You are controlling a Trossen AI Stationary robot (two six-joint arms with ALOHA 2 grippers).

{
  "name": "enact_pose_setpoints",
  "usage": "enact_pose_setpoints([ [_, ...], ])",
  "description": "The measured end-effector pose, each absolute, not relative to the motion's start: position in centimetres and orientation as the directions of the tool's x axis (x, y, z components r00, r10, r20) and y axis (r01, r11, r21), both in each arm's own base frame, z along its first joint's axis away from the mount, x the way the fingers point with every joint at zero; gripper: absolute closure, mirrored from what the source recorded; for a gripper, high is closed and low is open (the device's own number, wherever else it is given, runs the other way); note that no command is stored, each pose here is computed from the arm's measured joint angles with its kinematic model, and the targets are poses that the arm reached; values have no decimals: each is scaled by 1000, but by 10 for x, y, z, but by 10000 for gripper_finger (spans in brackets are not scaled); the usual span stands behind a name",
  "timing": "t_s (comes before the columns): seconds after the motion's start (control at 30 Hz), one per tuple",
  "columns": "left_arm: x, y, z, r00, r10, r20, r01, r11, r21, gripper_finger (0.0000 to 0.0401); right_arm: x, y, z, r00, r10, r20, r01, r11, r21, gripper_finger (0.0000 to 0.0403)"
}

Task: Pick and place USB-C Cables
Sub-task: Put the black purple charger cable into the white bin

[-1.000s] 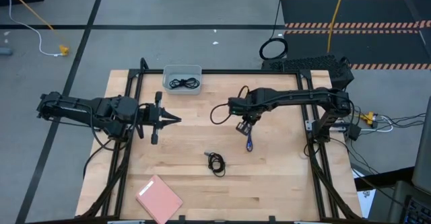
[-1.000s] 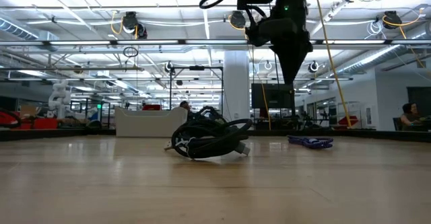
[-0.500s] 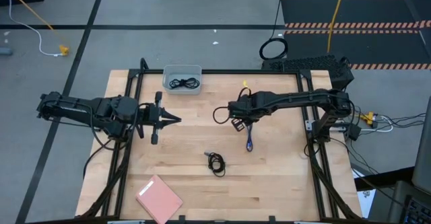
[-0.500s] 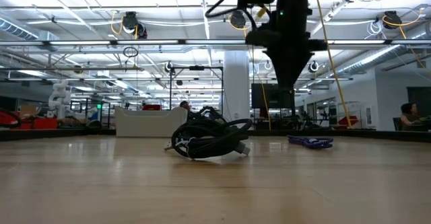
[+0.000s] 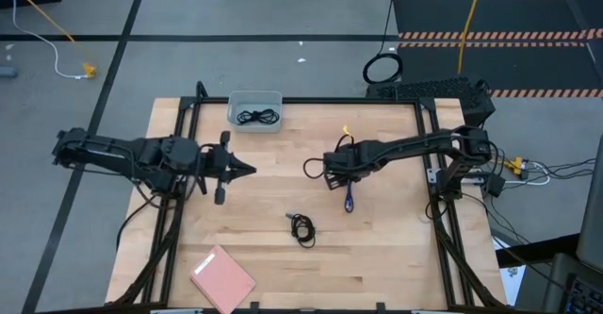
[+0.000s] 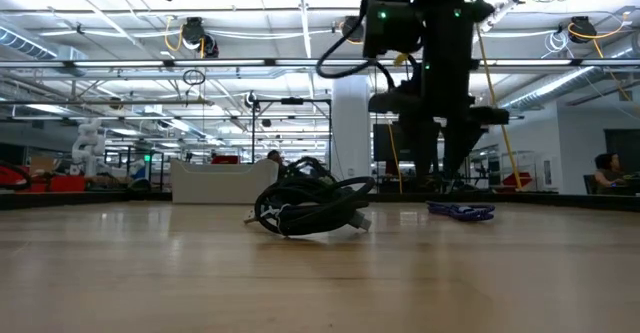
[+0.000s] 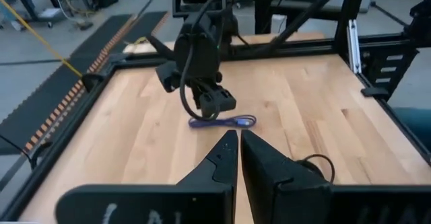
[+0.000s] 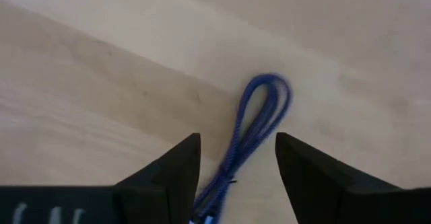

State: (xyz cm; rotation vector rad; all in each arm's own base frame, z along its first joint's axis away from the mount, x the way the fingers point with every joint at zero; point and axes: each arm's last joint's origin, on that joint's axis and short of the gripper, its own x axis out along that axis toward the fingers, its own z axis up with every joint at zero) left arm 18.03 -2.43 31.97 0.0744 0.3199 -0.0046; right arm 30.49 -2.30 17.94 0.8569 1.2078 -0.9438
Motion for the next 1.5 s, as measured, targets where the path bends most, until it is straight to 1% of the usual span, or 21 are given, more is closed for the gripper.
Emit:
enact_pose_setpoints([
  [0.27,202,-28,310,941,7,-340,18,997,70,377,293,-16,148,126,-55,-991,949,297,104,221],
  [0.33,206,-29,308,942,7,-336,17,997,69,377,291,-13,143,130,-52,-990,949,295,109,221],
  [0.43,211,-30,307,944,7,-331,17,998,68,377,288,-12,140,125,-57,-991,944,315,101,222],
  [0.57,211,-30,308,947,7,-321,16,998,67,377,288,-11,140,124,-57,-991,918,385,93,222],
  [0.67,211,-30,308,947,6,-322,16,998,68,377,288,-9,140,120,-60,-991,912,402,86,229],
  [0.77,211,-30,308,947,6,-321,17,997,69,377,288,-9,140,119,-60,-991,908,410,85,248],
  [1.0,211,-30,308,947,7,-321,18,997,74,377,287,-9,140,112,-62,-992,908,413,77,320],
  [1.1,211,-30,308,947,7,-321,19,997,78,377,287,-9,139,109,-62,-992,898,435,71,352],
  [1.23,211,-30,308,947,7,-321,18,997,74,377,287,-9,139,109,-58,-992,865,497,66,388],
  [1.33,211,-30,308,947,7,-322,18,997,74,377,287,-9,140,111,-57,-992,831,554,61,395],
  [1.5,211,-30,308,947,7,-322,18,997,74,377,287,-9,140,115,-53,-992,753,656,52,387],
])
